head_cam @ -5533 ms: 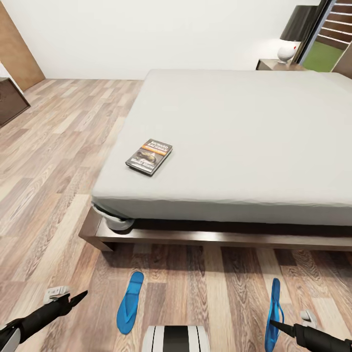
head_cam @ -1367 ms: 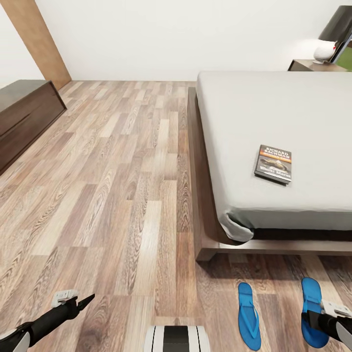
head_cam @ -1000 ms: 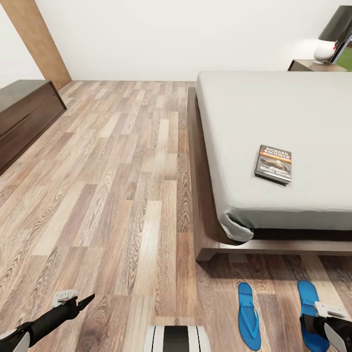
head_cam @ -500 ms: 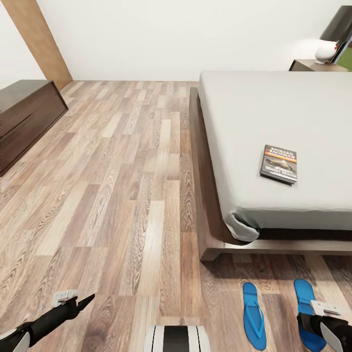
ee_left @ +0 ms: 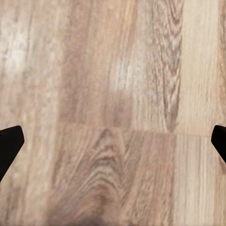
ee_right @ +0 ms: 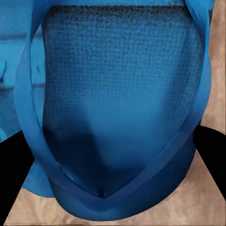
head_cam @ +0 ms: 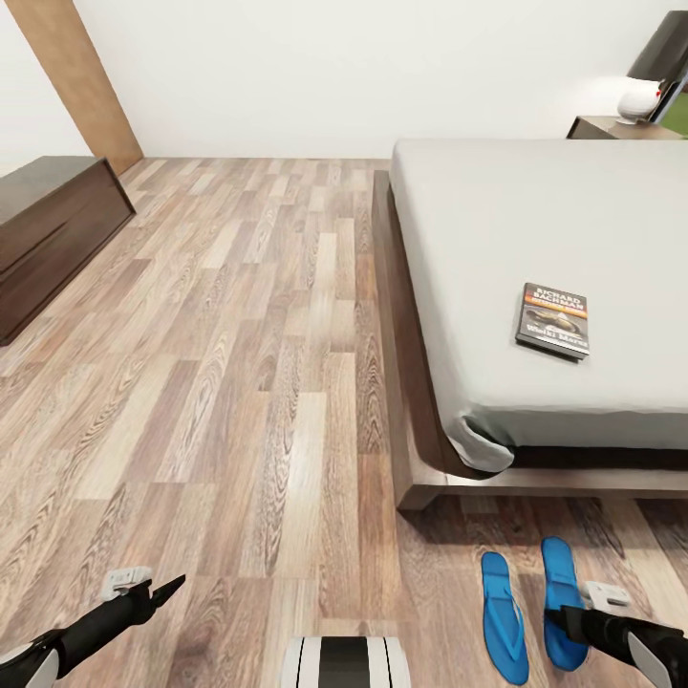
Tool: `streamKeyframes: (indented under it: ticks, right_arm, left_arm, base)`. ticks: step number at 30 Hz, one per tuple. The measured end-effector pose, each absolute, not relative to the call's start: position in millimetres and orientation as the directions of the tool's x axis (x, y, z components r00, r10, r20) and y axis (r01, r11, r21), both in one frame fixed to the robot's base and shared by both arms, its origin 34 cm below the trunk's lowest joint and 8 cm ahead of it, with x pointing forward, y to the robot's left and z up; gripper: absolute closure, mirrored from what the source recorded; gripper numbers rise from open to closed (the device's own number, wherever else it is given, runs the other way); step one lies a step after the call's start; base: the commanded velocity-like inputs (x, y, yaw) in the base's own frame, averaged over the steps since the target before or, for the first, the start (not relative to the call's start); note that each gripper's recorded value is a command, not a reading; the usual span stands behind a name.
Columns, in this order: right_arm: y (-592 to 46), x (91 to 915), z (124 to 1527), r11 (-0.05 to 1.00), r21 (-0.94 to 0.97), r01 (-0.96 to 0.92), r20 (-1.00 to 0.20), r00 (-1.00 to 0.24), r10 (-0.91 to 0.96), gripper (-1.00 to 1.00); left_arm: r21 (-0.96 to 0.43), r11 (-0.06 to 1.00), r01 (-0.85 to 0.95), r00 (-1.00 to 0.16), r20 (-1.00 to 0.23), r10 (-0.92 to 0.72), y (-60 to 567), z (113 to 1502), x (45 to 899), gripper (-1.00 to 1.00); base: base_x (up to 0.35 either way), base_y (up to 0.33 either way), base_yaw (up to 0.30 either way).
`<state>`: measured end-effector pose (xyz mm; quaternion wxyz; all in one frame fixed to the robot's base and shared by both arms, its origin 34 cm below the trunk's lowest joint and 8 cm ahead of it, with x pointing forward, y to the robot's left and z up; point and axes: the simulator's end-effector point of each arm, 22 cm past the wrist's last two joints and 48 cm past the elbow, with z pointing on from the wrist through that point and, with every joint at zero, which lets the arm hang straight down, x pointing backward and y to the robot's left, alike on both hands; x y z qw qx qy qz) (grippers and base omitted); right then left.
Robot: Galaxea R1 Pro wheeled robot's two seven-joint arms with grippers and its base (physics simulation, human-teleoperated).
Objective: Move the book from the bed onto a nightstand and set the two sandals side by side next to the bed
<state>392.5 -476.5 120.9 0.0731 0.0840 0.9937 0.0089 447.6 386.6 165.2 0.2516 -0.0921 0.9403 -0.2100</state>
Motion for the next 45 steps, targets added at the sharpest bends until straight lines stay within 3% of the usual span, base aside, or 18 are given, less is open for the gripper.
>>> streamKeyframes:
  ticks: [34, 45]
  right_arm:
    - [-471.9, 390.9, 120.9, 0.985, 0.054, 0.165, -0.140, -0.975, 0.171, 1.00]
    - [-492.0, 386.6, 120.6, 0.983, -0.040, 0.179, -0.134, -0.976, 0.173, 1.00]
  left_arm:
    - [-0.442, 0.895, -0.069, -0.856, -0.434, -0.281, 386.2, 165.0, 447.7, -1.00]
    - [-0.441, 0.895, -0.068, -0.856, -0.434, -0.280, 386.2, 165.0, 447.6, -1.00]
  base:
    - [0.000, 0.000, 0.000]
    - [0.000, 0.000, 0.000]
